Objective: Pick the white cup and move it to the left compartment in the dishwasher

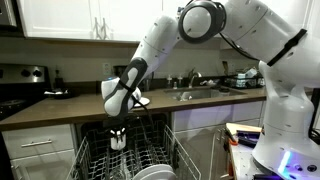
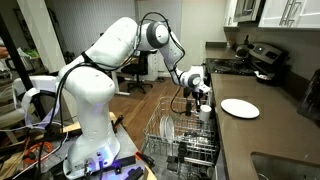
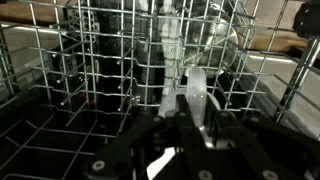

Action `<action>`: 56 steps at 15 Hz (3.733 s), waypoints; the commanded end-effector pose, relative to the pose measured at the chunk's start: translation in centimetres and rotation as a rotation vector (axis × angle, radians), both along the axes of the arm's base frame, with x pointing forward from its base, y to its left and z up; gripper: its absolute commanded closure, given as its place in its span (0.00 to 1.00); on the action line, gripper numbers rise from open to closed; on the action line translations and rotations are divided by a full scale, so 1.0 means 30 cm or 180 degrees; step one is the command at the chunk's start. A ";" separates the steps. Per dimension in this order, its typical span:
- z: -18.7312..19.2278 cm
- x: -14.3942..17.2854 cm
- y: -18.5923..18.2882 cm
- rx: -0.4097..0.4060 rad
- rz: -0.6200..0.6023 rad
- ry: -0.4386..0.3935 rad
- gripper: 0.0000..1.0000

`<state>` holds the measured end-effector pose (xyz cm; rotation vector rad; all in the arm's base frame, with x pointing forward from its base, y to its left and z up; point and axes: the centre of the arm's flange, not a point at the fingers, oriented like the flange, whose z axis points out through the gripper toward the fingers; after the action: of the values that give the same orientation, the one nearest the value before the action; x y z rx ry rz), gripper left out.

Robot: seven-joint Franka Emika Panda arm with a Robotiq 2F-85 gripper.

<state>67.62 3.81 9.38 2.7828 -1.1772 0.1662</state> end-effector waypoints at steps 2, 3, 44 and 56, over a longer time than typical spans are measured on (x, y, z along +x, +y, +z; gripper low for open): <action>0.001 0.075 0.017 0.0015 0.0103 0.0037 0.91; -0.006 0.081 0.022 0.0012 0.0104 0.0051 0.91; -0.358 0.210 0.046 0.0000 0.0112 0.0290 0.91; -0.266 0.179 0.102 -0.0077 0.0148 0.0484 0.12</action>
<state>73.06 6.40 -0.55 2.7632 -1.0922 -0.0118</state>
